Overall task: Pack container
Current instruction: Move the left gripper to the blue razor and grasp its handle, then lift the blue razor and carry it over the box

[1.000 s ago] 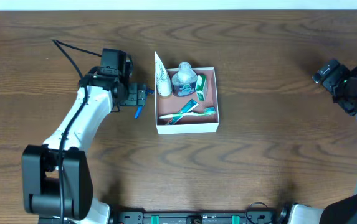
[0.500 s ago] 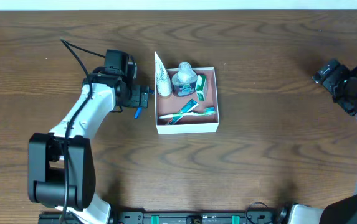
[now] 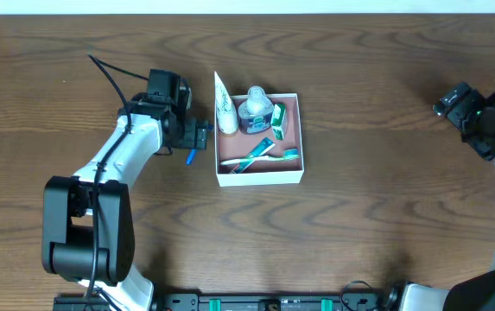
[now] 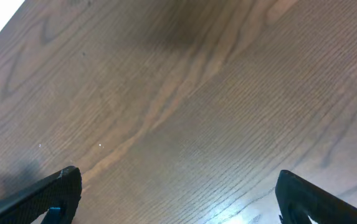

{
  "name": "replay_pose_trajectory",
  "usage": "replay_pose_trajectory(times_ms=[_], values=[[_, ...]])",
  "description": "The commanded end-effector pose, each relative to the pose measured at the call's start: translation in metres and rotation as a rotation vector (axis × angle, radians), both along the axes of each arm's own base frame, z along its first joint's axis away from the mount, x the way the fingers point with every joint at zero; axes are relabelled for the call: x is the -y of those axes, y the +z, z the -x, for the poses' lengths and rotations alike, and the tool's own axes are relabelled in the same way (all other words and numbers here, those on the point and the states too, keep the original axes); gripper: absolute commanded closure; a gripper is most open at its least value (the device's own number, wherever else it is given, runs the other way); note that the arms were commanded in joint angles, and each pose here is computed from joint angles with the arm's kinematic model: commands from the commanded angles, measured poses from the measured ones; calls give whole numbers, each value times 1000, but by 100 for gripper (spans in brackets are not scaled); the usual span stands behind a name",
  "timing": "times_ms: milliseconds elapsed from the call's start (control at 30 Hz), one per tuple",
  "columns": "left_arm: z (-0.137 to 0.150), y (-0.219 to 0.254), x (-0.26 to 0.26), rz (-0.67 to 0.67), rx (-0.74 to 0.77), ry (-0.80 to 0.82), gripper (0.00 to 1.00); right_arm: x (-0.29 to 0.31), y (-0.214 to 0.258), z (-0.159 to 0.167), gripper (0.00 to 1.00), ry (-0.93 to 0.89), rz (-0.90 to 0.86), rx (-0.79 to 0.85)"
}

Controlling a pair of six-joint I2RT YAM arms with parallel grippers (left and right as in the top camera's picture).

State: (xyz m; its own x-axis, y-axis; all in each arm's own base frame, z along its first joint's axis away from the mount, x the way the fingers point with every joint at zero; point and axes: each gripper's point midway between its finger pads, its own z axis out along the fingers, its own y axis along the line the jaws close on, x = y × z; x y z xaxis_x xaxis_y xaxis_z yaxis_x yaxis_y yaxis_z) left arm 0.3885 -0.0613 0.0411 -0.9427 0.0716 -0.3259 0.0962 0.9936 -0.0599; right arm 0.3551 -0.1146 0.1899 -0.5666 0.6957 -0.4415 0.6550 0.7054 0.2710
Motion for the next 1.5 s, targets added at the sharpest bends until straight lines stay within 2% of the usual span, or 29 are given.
replay_pose_trajectory(times_ms=[0,733,800,933,967,1133,1167,1267,1467], values=[[0,-6,-2,-7,-4,-13,2,3,5,-1,1,-17,3,11],[7,-55,-3,-21,-106,-13,2,3,5,0,1,-17,4,11],[7,-55,-3,-24,-107,-12,14,3,5,-1,1,-17,4,11],[7,-55,-3,-24,-106,-12,55,3,5,0,1,-17,4,11],[7,-55,-3,-24,-106,-12,62,3,5,-1,1,-17,3,11],[7,-55,-3,-23,-107,-12,81,3,5,0,1,-17,4,11],[7,-55,-3,-23,-108,-11,89,3,5,0,1,-17,4,11],[9,-55,-3,-22,-117,-3,94,3,5,-1,1,-17,3,11],[10,-34,-4,-16,-109,14,94,3,5,-1,1,-17,3,11]])
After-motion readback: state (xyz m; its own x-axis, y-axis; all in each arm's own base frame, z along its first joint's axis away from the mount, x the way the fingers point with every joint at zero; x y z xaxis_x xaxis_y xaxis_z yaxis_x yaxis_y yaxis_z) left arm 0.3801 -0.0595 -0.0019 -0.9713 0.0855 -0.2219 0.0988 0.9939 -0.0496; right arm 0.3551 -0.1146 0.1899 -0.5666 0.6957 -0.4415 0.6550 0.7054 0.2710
